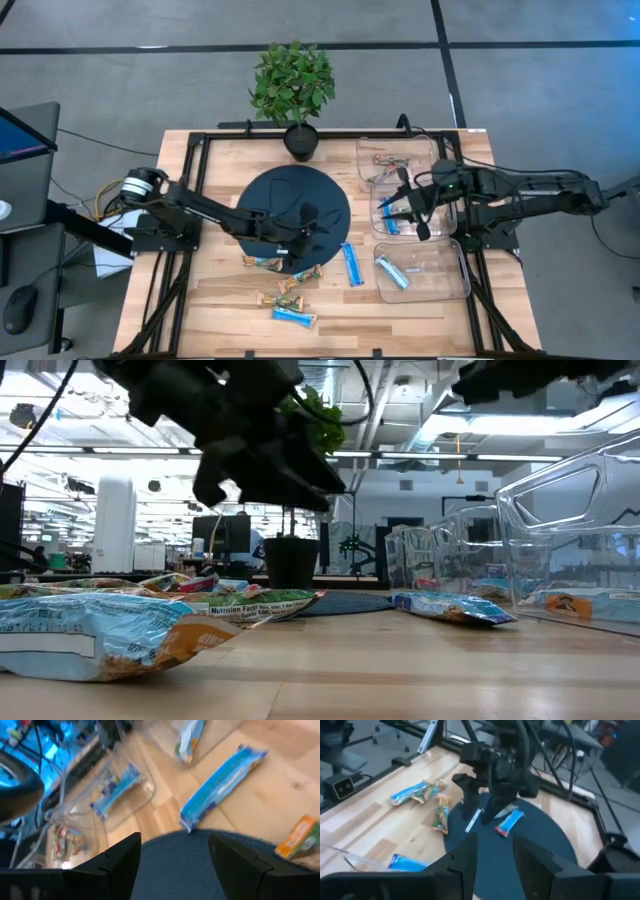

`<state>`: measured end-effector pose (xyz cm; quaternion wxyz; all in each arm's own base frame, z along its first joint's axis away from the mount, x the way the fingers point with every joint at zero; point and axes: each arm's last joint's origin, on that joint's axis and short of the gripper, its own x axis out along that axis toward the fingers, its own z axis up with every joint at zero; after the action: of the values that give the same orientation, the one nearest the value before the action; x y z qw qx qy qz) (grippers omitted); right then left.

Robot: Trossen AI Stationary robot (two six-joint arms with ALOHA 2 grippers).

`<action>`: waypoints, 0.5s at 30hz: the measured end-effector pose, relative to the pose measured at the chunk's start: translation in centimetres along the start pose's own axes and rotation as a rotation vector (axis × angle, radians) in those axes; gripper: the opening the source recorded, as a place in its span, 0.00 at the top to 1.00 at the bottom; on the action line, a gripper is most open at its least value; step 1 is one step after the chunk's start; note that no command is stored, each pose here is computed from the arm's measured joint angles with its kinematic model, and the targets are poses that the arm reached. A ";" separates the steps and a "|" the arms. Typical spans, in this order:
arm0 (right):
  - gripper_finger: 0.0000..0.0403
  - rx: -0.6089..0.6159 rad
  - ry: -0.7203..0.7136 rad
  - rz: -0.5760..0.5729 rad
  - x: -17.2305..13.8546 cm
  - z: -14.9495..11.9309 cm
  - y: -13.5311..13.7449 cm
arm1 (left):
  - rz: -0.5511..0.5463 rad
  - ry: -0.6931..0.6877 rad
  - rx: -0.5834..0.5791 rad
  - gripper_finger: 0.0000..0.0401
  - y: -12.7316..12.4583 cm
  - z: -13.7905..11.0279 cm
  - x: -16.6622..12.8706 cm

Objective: Pick and place Granola Bars by type
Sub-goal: Put the blue granola bar into the middle transparent bin

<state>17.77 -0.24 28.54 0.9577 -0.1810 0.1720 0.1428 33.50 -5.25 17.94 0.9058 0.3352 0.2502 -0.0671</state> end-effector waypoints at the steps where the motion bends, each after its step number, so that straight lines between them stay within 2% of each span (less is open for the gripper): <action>1: 0.71 0.006 0.014 0.005 0.1 -0.4 0.1 | 0.002 0.023 0.003 0.43 0.0 0.0 0.3; 5: 0.71 0.038 0.066 0.033 1.1 -1.5 0.5 | -0.060 0.018 -0.008 0.43 0.6 -0.3 1.1; 10: 0.71 0.042 0.077 0.039 2.0 -1.8 0.3 | -0.209 -0.200 -0.043 0.43 1.6 -0.3 1.8; 15: 0.71 -0.009 0.028 0.031 2.2 -1.3 0.3 | -0.298 -0.201 -0.039 0.43 1.1 -1.3 4.2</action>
<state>19.25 -0.02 26.51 0.9520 -0.1847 0.1877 0.1560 36.93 -3.39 15.65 0.9126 0.2686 0.2067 -0.2288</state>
